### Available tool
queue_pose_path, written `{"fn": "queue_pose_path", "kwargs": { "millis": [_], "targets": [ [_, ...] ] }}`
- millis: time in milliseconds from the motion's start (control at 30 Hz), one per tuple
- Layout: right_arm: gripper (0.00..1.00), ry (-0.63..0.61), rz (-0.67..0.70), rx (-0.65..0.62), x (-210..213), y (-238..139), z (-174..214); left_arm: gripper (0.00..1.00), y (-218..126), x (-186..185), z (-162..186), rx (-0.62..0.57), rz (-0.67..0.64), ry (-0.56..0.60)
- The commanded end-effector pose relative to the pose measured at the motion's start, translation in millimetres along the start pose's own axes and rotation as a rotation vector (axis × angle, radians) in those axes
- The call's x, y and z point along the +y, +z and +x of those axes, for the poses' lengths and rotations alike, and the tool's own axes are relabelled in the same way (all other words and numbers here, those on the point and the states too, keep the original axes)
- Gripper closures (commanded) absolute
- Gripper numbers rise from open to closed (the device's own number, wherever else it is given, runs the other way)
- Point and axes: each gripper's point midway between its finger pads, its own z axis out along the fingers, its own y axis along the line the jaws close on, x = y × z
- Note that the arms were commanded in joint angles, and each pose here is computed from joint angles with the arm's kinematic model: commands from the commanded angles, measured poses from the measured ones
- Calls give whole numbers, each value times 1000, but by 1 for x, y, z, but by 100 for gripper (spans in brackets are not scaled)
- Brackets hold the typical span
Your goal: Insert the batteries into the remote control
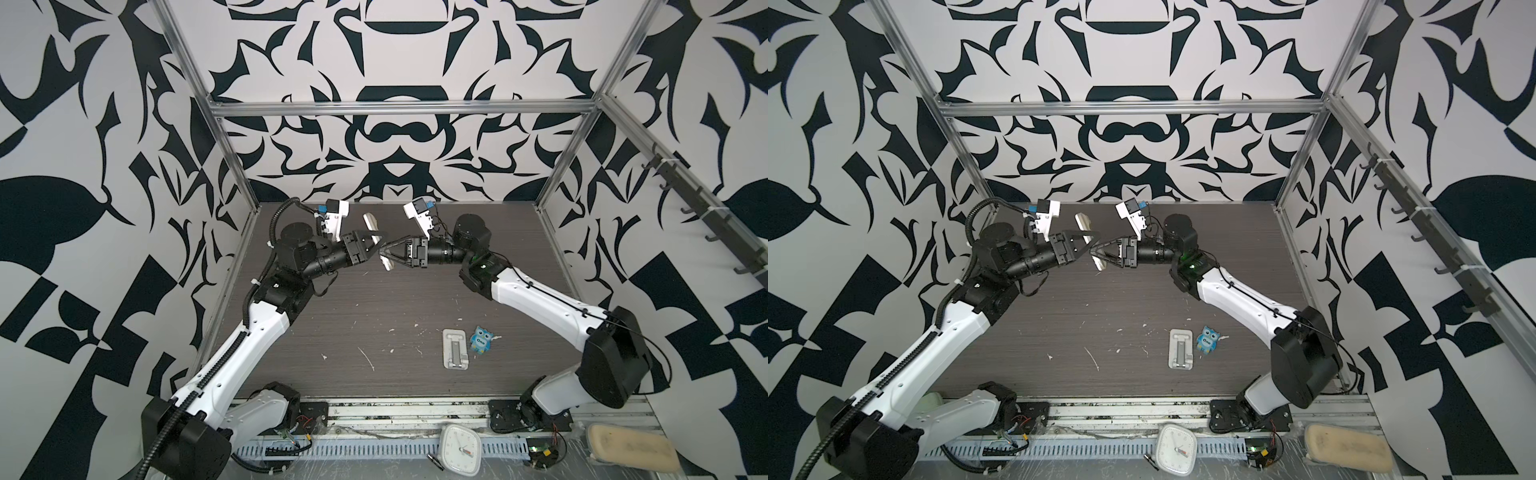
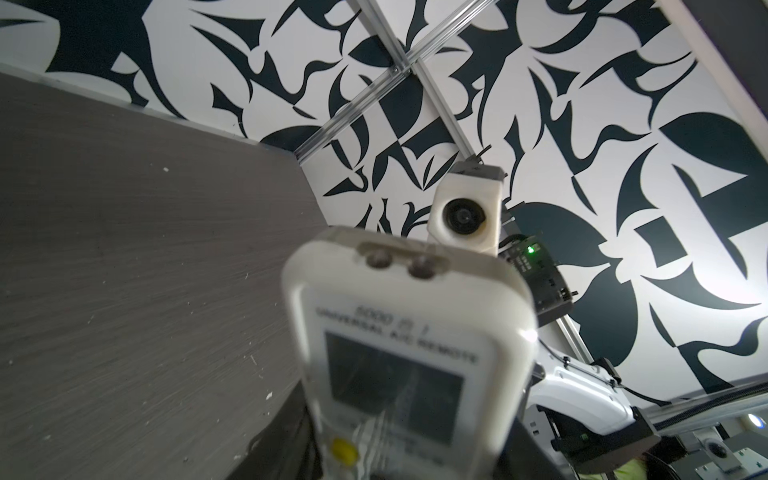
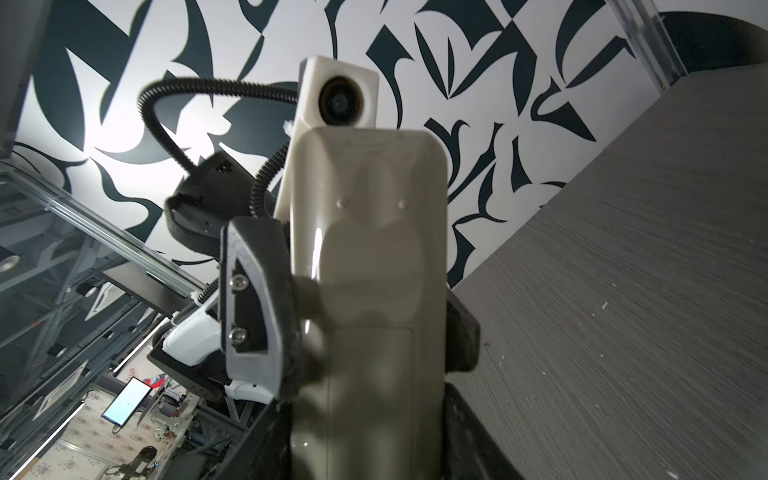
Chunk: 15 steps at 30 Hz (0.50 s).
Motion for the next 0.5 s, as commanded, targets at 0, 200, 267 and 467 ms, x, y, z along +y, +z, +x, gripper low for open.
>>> {"fn": "queue_pose_path", "kwargs": {
  "millis": [0,200,267,467],
  "targets": [
    [38,-155,122,15,5,-19,-3,87,-18,32,-6,-47,-240,1],
    [13,-235,406,74,-27,-55,14,88,-29,83,4,14,-527,-50],
    [10,-260,493,86,-35,-67,18,89,-28,97,7,40,-589,-73],
    [1,-275,750,88,-69,-101,27,89,-15,140,22,164,-811,-104]
  ]
}}
